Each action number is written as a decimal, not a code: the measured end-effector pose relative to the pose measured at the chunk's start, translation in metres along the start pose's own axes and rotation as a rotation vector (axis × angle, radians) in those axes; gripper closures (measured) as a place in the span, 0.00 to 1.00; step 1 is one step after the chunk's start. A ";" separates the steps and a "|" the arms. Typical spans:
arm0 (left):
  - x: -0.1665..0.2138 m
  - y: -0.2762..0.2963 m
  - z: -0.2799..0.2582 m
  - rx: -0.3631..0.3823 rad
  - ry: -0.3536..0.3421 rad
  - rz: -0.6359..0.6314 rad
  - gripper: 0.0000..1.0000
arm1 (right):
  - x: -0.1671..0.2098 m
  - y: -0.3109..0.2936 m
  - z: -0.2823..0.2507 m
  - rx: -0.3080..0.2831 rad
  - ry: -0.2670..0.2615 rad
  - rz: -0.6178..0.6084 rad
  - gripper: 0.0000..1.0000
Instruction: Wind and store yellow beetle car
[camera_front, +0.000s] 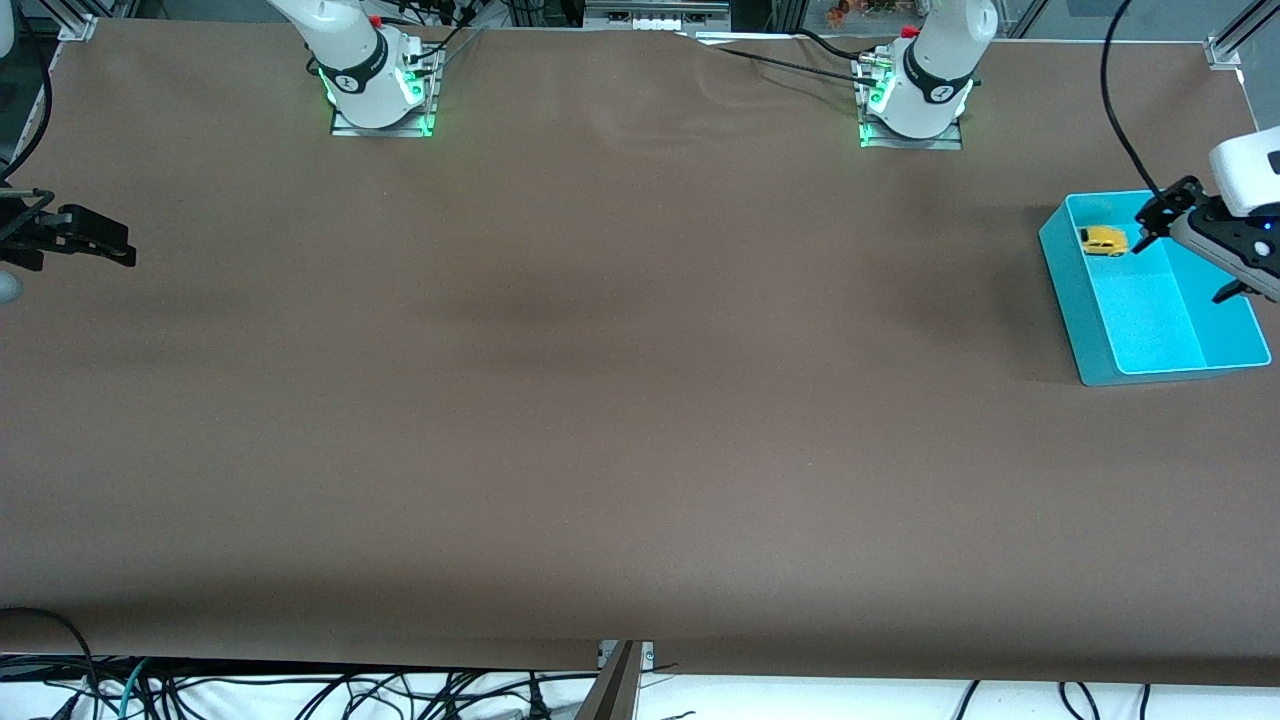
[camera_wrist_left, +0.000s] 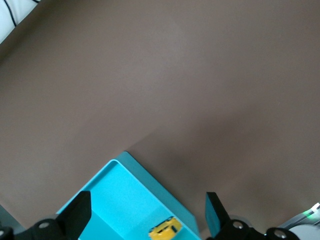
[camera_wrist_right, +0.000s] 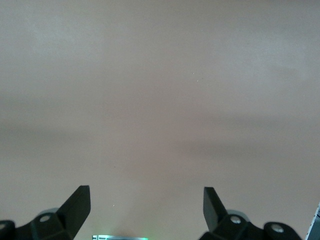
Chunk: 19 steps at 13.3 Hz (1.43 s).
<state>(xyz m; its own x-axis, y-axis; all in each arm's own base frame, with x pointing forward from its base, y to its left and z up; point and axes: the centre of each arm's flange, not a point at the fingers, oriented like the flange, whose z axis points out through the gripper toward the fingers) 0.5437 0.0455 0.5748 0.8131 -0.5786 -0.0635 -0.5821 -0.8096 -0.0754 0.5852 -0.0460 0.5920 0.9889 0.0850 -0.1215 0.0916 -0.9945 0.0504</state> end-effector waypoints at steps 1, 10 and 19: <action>0.008 0.013 -0.012 0.001 -0.001 -0.084 0.00 | 0.000 0.000 0.000 0.000 0.000 0.000 0.00; 0.033 0.049 -0.069 -0.009 0.093 -0.422 0.00 | 0.000 0.000 0.000 0.000 0.000 0.000 0.00; 0.032 0.045 -0.063 -0.084 0.091 -0.689 0.00 | 0.000 0.000 0.000 0.000 0.000 0.001 0.00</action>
<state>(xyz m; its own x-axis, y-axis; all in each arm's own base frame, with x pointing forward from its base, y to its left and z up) 0.5440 -0.0161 0.6325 0.9963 0.0666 0.0547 0.0663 -0.9978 0.0083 0.5852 -0.0463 0.5919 0.9890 0.0843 -0.1219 0.0910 -0.9946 0.0504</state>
